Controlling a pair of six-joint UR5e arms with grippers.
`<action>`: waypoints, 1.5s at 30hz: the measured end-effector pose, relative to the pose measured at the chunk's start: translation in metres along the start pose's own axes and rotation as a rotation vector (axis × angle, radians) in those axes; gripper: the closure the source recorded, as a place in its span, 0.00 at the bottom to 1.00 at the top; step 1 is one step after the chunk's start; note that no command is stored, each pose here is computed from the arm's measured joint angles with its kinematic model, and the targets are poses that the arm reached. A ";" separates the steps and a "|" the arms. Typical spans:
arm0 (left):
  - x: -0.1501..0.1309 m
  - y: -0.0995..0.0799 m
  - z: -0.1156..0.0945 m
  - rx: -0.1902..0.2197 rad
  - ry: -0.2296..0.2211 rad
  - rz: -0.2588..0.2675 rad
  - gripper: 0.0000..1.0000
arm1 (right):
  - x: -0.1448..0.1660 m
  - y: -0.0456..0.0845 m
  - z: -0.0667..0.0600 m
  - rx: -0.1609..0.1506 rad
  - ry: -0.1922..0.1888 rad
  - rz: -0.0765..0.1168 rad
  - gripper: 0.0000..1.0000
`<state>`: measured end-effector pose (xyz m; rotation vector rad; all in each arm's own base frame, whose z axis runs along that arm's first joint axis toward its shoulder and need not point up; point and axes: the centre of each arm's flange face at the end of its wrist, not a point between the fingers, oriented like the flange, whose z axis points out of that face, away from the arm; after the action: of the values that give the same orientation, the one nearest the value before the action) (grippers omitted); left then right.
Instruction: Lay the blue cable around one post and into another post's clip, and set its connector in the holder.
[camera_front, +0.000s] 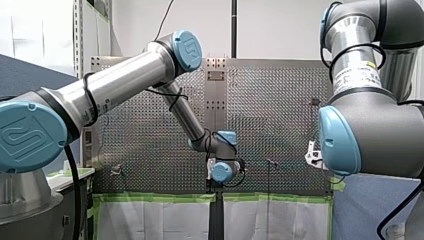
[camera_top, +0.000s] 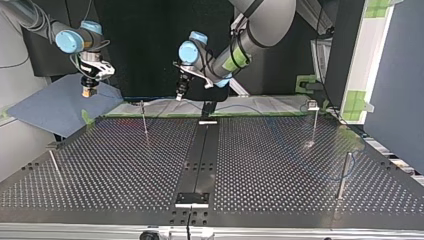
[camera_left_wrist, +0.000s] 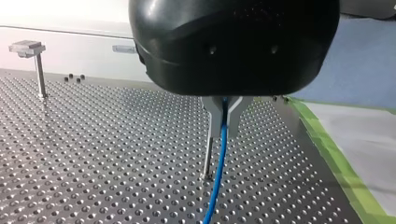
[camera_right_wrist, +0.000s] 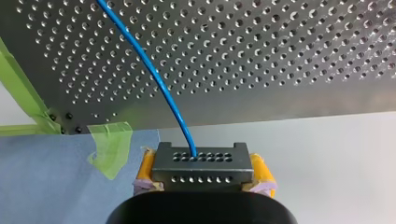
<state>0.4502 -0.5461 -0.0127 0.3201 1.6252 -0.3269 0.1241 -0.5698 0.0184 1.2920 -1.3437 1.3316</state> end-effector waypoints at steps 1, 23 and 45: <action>0.000 -0.001 -0.001 0.002 -0.001 0.001 0.99 | 0.000 0.001 0.000 0.000 0.000 0.000 1.00; -0.018 -0.088 -0.025 0.137 -0.012 0.019 0.99 | 0.015 0.000 0.020 0.099 0.034 0.001 1.00; -0.016 -0.005 0.022 0.045 0.031 -0.017 0.99 | 0.022 0.017 0.026 0.135 0.034 0.036 1.00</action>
<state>0.4699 -0.5599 0.0016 0.3474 1.6540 -0.3732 0.1069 -0.5996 0.0346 1.3340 -1.2777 1.4841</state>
